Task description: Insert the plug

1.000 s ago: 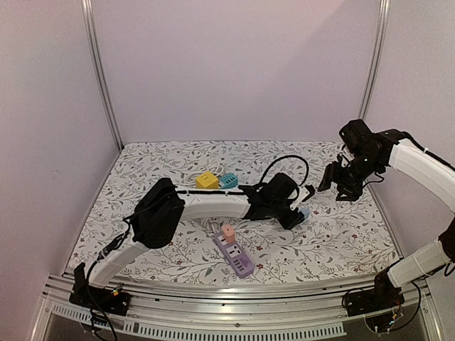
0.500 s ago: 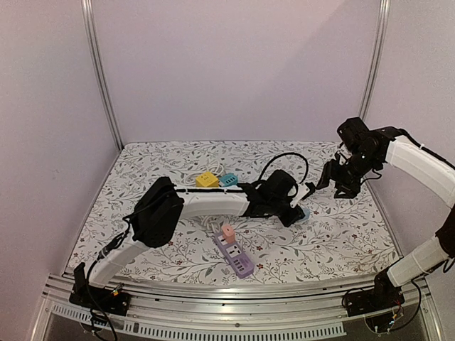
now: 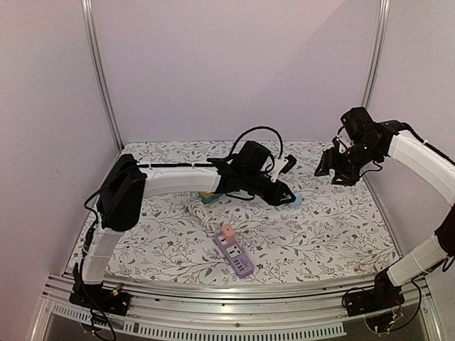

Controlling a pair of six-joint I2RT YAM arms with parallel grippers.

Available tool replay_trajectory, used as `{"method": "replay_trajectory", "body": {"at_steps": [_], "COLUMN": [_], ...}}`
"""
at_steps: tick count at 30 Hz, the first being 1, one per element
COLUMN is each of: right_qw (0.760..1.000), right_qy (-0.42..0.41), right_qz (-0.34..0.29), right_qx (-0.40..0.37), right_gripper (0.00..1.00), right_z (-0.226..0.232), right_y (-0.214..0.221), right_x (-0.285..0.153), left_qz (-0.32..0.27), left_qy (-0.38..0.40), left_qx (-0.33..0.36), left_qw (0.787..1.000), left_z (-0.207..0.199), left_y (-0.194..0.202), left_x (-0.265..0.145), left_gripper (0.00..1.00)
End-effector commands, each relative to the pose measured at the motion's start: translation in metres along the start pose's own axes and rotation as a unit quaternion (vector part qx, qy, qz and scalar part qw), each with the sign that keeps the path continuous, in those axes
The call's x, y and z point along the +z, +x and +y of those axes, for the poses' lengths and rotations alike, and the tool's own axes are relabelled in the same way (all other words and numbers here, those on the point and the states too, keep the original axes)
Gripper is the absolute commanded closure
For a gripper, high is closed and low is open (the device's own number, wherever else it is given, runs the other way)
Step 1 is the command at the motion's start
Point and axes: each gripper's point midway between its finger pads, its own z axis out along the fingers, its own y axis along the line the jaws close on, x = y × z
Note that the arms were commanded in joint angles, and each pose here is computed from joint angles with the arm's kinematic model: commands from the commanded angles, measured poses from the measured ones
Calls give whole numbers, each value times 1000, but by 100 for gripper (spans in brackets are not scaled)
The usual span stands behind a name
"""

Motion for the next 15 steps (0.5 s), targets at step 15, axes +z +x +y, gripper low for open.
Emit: {"method": "replay_trajectory", "body": {"at_steps": [15], "right_qw": [881], "right_qy": [-422], "right_qz": [0], "right_qx": [-213], "right_gripper": [36], "right_z": [142], "right_y": [15], "right_x": [-84], "left_qz": [-83], "left_qy": [252], "left_qx": [-232], "left_qw": [936], "left_z": [-41], "left_y": [-73], "left_x": [-156], "left_gripper": [100]}}
